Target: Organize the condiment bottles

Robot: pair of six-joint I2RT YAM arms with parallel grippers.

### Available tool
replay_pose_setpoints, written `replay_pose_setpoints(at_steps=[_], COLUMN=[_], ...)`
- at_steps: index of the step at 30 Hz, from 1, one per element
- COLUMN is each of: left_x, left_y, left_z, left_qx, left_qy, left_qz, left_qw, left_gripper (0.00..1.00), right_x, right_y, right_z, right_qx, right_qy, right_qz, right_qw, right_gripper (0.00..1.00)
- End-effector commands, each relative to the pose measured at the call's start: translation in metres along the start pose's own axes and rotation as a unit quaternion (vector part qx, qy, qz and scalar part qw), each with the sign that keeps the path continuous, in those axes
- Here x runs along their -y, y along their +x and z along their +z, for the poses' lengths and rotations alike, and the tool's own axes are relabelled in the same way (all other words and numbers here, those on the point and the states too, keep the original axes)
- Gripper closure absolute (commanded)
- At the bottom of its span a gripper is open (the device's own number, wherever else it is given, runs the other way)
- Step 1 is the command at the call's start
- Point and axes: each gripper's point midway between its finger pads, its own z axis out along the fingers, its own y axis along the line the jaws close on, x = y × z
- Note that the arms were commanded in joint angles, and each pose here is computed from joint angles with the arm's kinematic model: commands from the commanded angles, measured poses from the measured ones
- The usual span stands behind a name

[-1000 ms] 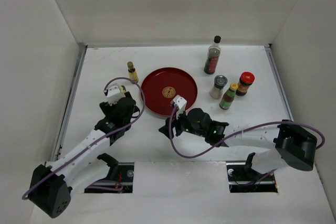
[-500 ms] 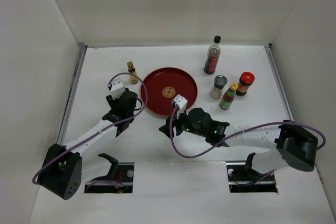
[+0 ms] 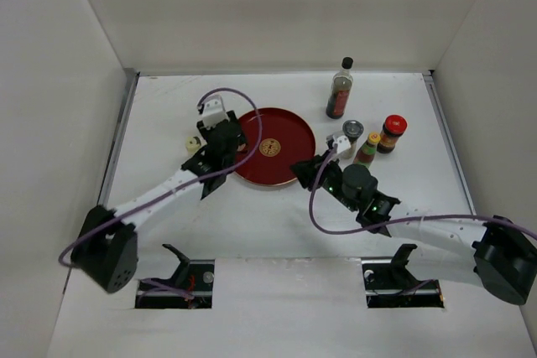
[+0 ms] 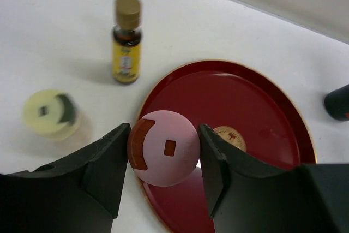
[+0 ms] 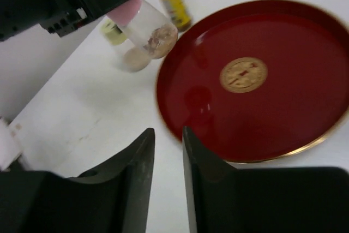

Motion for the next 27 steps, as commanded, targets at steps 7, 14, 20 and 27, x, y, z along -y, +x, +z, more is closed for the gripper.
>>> replay_pose_setpoints(at_steps=[7, 14, 20, 27], left_x=[0.096, 0.107, 0.1, 0.099], left_y=[-0.006, 0.021, 0.036, -0.016], left_z=[0.098, 0.133, 0.138, 0.107], left_qx=[0.013, -0.005, -0.021, 0.021], left_qy=[0.077, 0.068, 0.059, 0.073], left_qz=[-0.007, 0.021, 0.034, 0.017], left_qw=[0.997, 0.997, 0.997, 0.997], left_gripper=[0.72, 0.62, 0.37, 0.26], right_x=[0.016, 0.016, 0.018, 0.021], right_y=[-0.027, -0.029, -0.036, -0.041], right_z=[-0.004, -0.004, -0.01, -0.014], right_qx=[0.052, 0.055, 0.069, 0.081], right_qy=[0.032, 0.032, 0.034, 0.042], right_qz=[0.041, 0.042, 0.045, 0.047], right_qw=[0.997, 0.997, 0.996, 0.995], right_gripper=[0.66, 0.61, 0.57, 0.54])
